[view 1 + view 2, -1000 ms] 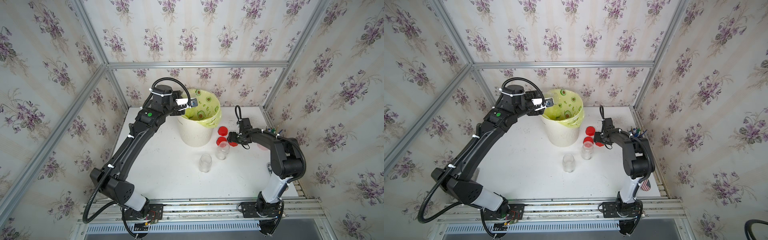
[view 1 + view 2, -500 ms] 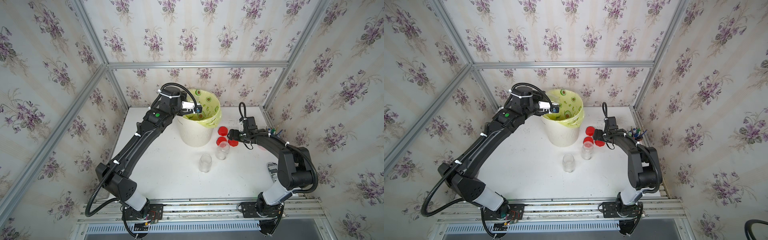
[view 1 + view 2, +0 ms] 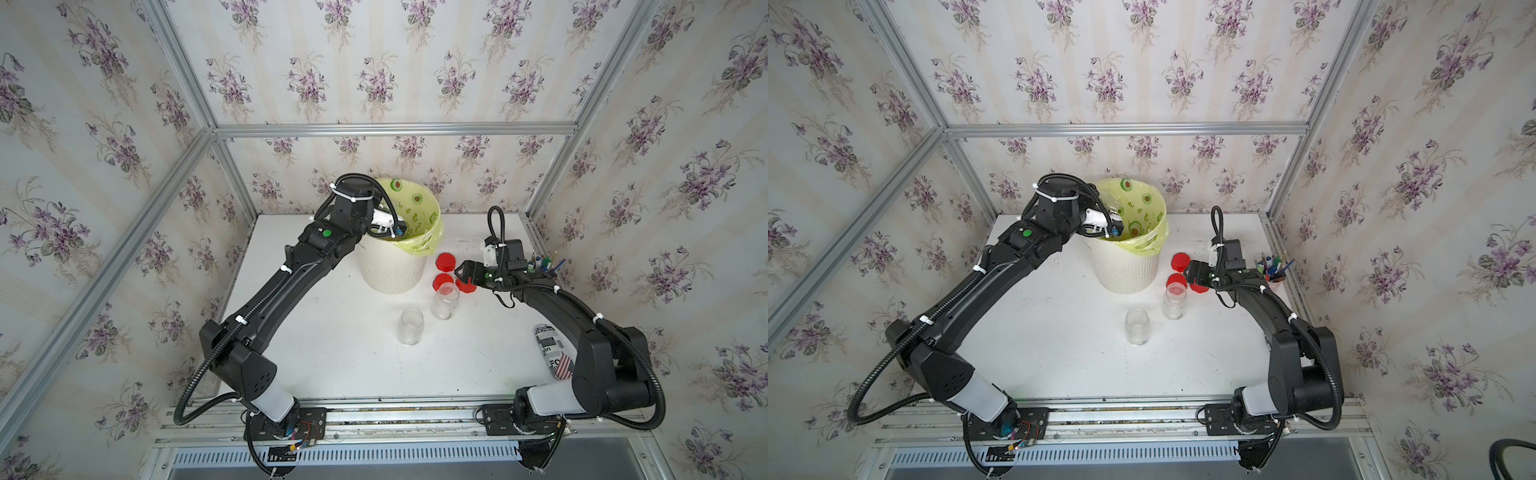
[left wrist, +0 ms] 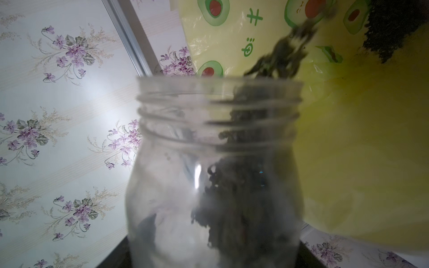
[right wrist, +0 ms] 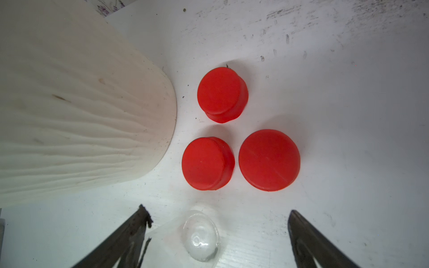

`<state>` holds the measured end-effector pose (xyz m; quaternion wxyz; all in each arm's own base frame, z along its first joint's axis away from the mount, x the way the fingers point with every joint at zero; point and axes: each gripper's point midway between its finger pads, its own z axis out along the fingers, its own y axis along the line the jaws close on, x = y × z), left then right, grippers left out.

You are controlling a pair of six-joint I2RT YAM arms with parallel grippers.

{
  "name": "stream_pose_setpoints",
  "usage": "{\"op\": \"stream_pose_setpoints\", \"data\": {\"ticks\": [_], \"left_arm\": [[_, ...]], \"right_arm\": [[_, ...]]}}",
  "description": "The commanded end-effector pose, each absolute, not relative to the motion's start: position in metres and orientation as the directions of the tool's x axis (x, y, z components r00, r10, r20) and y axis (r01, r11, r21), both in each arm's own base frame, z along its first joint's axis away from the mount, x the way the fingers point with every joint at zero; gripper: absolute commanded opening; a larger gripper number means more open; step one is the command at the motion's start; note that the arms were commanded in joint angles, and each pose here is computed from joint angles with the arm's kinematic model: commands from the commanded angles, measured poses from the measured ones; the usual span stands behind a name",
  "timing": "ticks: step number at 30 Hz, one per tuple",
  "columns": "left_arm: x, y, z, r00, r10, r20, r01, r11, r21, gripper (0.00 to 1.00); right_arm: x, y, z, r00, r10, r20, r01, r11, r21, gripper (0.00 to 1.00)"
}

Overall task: Empty moldy tea leaves from jars
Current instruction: Pour the moldy tea leaves from the jar into the trash bin.

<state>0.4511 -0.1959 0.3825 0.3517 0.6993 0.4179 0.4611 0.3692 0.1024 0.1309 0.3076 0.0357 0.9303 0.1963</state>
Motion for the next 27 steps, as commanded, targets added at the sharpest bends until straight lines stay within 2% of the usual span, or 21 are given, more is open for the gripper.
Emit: {"op": "stream_pose_setpoints", "data": {"ticks": [1,10,15,21,27], "left_arm": [[0.46,-0.193,0.403,0.18,0.876,0.449,0.19,-0.478,0.858,0.68],[0.461,-0.196,0.389,0.182,0.86,0.477,0.209,-0.508,0.836,0.68],[0.458,-0.203,0.407,0.184,0.862,0.473,0.173,-0.502,0.847,0.68],[0.462,-0.202,0.387,0.192,0.852,0.487,0.213,-0.521,0.826,0.68],[0.464,-0.208,0.409,0.188,0.861,0.472,0.17,-0.502,0.848,0.69]], "right_arm": [[0.369,0.104,0.144,-0.785,0.207,-0.583,-0.067,0.909,0.412,0.92],[0.361,0.111,0.155,-0.772,0.222,-0.595,-0.097,0.885,0.456,0.92],[0.36,0.114,0.162,-0.765,0.223,-0.603,-0.114,0.876,0.469,0.92],[0.357,0.115,0.172,-0.753,0.226,-0.618,-0.131,0.869,0.478,0.92],[0.354,0.116,0.184,-0.74,0.229,-0.632,-0.147,0.862,0.485,0.92]]}}
